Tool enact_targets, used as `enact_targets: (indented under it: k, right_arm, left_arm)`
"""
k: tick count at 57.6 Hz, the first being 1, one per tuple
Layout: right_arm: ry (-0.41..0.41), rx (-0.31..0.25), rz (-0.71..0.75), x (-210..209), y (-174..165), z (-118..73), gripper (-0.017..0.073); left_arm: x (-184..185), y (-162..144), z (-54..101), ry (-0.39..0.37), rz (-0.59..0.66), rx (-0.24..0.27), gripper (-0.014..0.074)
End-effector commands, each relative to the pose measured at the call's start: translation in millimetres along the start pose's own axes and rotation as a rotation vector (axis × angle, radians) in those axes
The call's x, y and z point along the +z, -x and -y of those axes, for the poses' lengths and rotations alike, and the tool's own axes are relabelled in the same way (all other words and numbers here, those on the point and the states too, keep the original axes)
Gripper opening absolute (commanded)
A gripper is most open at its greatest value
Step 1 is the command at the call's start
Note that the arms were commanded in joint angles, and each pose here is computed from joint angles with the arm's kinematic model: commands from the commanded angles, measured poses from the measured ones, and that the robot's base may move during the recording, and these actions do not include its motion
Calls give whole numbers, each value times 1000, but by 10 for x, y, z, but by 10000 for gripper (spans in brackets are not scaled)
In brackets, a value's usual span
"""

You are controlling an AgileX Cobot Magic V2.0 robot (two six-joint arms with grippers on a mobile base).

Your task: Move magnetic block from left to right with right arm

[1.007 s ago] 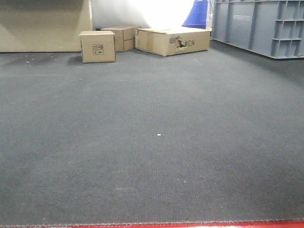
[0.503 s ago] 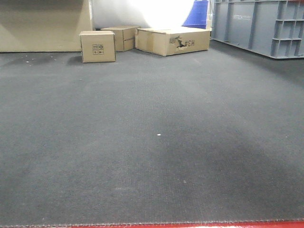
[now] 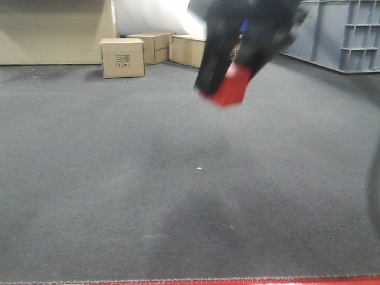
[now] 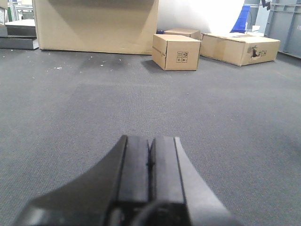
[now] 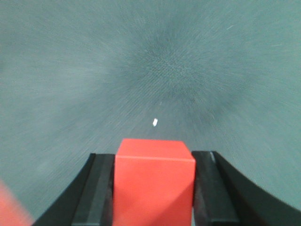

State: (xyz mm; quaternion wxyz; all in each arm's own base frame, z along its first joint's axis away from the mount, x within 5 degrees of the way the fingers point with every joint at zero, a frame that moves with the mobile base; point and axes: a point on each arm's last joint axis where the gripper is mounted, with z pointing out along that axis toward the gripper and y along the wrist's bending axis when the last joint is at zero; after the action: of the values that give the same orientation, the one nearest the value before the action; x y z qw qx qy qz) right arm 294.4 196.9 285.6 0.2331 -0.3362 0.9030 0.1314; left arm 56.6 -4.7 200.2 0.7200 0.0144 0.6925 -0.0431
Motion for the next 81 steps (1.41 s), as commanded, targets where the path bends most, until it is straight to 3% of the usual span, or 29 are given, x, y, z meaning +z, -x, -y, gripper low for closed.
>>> enact_targets:
  k: [1, 24, 31, 42, 57, 64, 70, 77, 81]
  right_arm:
    - [-19, -21, 73, -69, 140, 10, 216]
    - [-30, -30, -46, 382, 68, 100, 231]
    - [-28, -29, -55, 395, 60, 101, 352]
    - [-30, -31, -54, 387, 61, 101, 617]
    - [-32, -34, -2, 132, 175, 72, 632]
    - [-44, 14, 83, -167, 244, 46, 540]
    - [-49, 62, 164, -523, 236, -9, 309]
    - [-58, 58, 275, -945, 157, -88, 62]
    - [-64, 78, 369, -1214, 39, -144, 64]
  left_arm:
    - [-10, 54, -5, 3, 87, -11, -126]
    - [-10, 54, -5, 3, 87, -11, -126]
    - [-10, 54, -5, 3, 87, -11, -126]
    - [-10, 54, -5, 3, 87, -11, -126]
    - [-10, 54, -5, 3, 87, -11, -126]
    - [-10, 54, -5, 3, 87, -11, -126]
    - [-10, 54, -5, 3, 87, -11, -126]
    - [-10, 54, -5, 3, 87, -11, -126]
    - [-10, 54, -5, 3, 87, -11, -126]
